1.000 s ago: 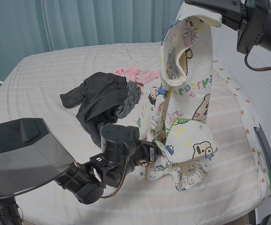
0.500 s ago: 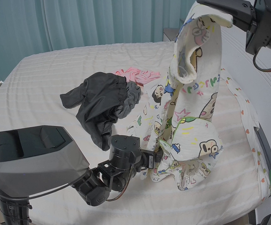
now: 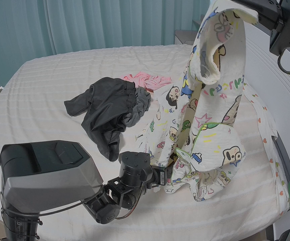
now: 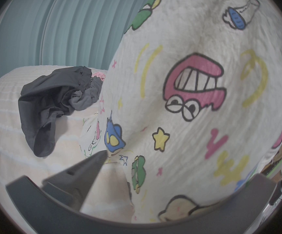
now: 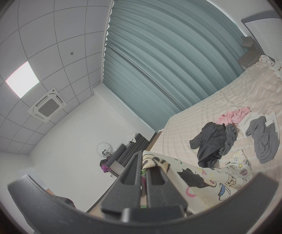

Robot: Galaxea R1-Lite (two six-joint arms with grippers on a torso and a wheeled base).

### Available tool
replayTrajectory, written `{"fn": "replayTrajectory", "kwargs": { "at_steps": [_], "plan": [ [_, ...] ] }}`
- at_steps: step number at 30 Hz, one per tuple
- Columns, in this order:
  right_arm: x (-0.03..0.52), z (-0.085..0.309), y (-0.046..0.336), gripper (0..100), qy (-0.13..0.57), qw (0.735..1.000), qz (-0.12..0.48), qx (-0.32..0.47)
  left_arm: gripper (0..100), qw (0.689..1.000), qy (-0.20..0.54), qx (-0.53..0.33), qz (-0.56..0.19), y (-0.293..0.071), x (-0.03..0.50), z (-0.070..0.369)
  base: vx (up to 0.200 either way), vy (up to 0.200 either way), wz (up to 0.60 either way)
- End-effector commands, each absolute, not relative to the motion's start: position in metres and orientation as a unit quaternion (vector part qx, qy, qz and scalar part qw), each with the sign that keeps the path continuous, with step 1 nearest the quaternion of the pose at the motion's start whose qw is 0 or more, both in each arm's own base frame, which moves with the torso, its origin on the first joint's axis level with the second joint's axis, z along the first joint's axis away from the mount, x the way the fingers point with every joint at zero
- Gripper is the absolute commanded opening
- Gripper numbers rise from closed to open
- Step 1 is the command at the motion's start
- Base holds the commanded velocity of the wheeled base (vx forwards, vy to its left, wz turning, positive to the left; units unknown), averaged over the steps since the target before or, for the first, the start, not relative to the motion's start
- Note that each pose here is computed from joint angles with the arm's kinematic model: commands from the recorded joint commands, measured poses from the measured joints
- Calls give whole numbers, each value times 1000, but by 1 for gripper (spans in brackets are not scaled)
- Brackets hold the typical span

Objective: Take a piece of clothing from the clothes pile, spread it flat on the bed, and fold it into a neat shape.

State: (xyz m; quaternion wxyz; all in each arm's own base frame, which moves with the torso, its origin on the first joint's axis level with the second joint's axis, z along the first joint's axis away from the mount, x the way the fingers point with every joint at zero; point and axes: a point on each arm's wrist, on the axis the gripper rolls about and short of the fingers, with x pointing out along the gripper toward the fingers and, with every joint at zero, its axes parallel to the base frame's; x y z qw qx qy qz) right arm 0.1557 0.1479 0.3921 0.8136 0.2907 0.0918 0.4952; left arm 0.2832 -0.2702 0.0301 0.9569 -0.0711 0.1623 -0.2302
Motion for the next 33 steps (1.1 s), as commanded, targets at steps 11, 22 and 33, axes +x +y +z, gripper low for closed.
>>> {"fn": "replayTrajectory", "kwargs": {
  "at_steps": [11, 22, 33],
  "plan": [
    [154, 393, 145, 0, 88, 815, 492, 292, 0, 954, 164, -75, -240, -261, 270, 11, 0, 0, 0],
    [155, 386, 110, 0, 72, 847, 435, 297, 0, 972, 83, -117, -186, -194, 266, 81, 0, 0, 0],
    [168, 349, 59, 0, 78, 895, 319, 303, 0, 980, -42, -161, -106, -121, 264, 204, 0, 0, 0]
  ]
}}
